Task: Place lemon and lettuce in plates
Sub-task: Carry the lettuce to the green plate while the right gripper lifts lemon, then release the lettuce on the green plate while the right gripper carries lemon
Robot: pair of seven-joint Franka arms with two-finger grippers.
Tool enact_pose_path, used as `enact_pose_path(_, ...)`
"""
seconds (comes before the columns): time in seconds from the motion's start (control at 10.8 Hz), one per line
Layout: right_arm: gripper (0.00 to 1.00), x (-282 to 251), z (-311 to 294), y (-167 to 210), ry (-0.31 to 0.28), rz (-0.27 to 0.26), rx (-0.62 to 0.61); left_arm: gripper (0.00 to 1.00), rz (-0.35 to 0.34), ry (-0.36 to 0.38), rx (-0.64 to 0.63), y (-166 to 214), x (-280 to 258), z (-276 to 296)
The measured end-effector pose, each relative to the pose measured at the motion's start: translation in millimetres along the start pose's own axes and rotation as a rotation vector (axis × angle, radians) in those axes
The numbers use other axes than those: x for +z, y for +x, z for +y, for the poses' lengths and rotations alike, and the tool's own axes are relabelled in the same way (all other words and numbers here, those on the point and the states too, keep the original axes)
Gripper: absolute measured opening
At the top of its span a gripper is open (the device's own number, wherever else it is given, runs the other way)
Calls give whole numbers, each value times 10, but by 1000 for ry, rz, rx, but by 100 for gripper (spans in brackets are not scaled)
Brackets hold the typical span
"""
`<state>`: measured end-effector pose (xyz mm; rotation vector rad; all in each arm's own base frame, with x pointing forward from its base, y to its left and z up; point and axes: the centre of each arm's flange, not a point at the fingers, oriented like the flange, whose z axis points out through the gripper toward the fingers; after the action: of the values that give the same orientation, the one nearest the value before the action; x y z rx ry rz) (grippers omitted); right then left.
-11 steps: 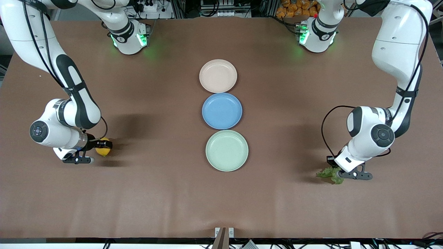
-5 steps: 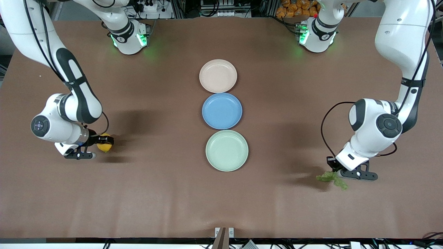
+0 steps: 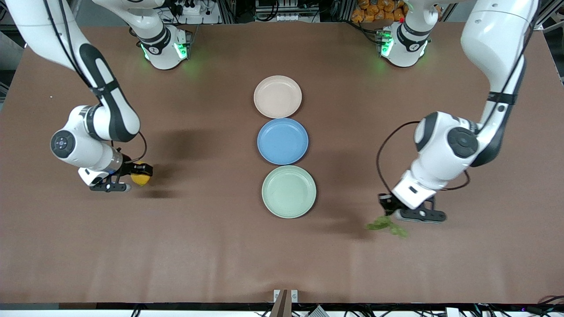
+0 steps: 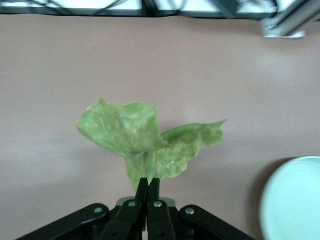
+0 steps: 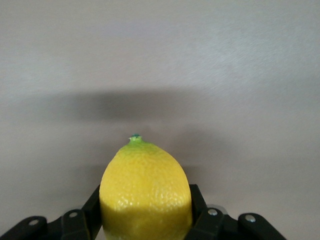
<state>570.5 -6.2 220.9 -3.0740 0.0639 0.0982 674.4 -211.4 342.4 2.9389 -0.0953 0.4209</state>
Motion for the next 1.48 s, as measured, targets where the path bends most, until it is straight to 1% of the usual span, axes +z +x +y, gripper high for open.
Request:
enact_pose_path(0.18, 70, -132, -230, -197, -2, 1, 25, 2, -2, -35, 19, -127, -2, 628)
enact_pose_path(0.37, 70, -182, -463, -413, 9, -10, 55, 2, -14, -66, -12, -278, 64, 1184)
enact_pose_path(0.55, 70, -162, -725, -609, 50, -39, 74, 2, -24, -98, -72, -386, 148, 1652)
enact_pose_path(0.65, 70, -163, -849, -698, 60, -59, 67, 2, -21, -119, -99, -434, 198, 1861)
enact_pose_path(0.83, 70, -231, -977, -842, 59, -106, 70, 2, -19, -150, -133, -551, 325, 2138)
enact_pose_path(0.92, 70, -291, -1037, -914, 60, -126, 82, 2, -29, -156, -145, -643, 440, 2241)
enact_pose_path(1.11, 70, -390, -1266, -1094, 61, -140, 102, 2, -56, -147, -139, -839, 747, 2356)
enact_pose_path(1.29, 70, -424, -1728, -1307, 43, -142, 151, 6, -86, -125, -151, -1056, 1027, 2468)
enact_pose_path(1.39, 70, -419, -1961, -1413, 32, -143, 169, 16, -94, -112, -162, -1137, 1104, 2516)
enact_pose_path(1.48, 70, -404, -2145, -1504, 24, -144, 184, 17, -97, -102, -166, -1177, 1151, 2527)
